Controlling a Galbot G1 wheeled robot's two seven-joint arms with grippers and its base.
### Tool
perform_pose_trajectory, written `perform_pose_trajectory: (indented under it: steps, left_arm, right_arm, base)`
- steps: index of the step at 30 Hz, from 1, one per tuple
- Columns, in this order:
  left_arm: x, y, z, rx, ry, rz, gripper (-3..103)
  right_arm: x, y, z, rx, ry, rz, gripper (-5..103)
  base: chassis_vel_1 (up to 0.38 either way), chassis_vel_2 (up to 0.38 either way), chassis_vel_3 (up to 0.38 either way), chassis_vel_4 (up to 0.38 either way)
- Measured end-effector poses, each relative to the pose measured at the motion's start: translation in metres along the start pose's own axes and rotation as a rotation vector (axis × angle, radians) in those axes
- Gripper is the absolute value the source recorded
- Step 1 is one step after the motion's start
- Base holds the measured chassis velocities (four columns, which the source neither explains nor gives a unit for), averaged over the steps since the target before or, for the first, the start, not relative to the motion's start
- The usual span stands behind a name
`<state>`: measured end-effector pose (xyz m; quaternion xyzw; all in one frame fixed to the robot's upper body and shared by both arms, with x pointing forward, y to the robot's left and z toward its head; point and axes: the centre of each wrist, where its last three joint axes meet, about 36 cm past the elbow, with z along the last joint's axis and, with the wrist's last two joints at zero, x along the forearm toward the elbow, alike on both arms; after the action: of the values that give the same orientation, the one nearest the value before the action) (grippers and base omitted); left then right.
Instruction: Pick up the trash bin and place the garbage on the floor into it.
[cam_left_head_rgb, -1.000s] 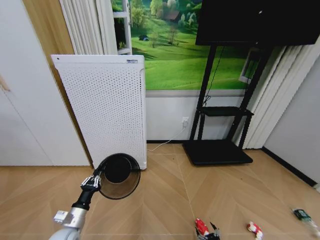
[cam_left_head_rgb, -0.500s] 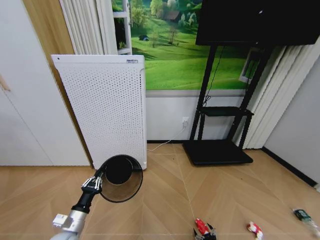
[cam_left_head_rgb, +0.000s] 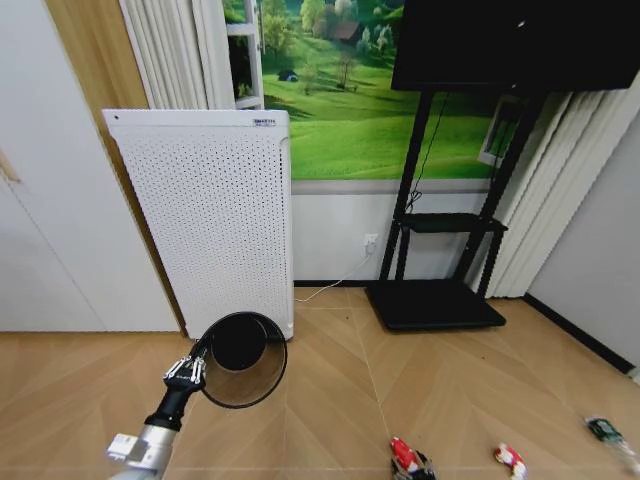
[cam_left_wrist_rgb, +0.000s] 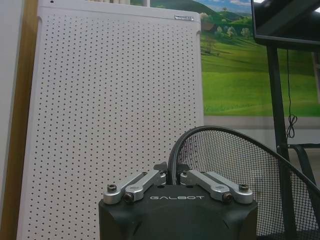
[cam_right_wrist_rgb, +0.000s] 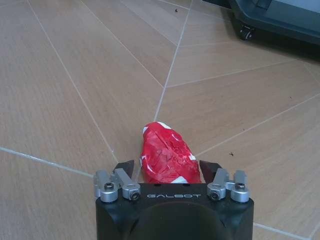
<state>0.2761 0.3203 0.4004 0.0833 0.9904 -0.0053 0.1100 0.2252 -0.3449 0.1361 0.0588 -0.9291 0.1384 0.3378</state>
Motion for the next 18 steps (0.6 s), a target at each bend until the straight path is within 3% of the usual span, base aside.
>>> perform_pose_trajectory:
  steps: [5, 12, 16, 18]
  left_arm:
    - [-0.002, 0.000, 0.001, 0.000, 0.000, 0.008, 7]
    - [-0.008, -0.001, 0.002, 0.004, -0.006, 0.020, 7]
    - [-0.019, -0.003, 0.012, 0.019, 0.008, 0.051, 7]
    - [-0.034, -0.012, 0.026, 0.078, 0.036, 0.077, 7]
  right_arm:
    - [0.003, -0.002, -0.002, -0.008, -0.015, -0.004, 54]
    - [0.008, -0.007, -0.003, -0.021, -0.032, 0.004, 51]
    - [0.014, -0.014, -0.011, -0.053, -0.146, 0.004, 51]
    - [0.026, -0.024, -0.026, -0.076, -0.265, 0.025, 51]
  base:
    - [0.000, 0.000, 0.000, 0.000]
    - [0.000, 0.000, 0.000, 0.000]
    - [0.000, 0.000, 0.000, 0.000]
    - [0.000, 0.000, 0.000, 0.000]
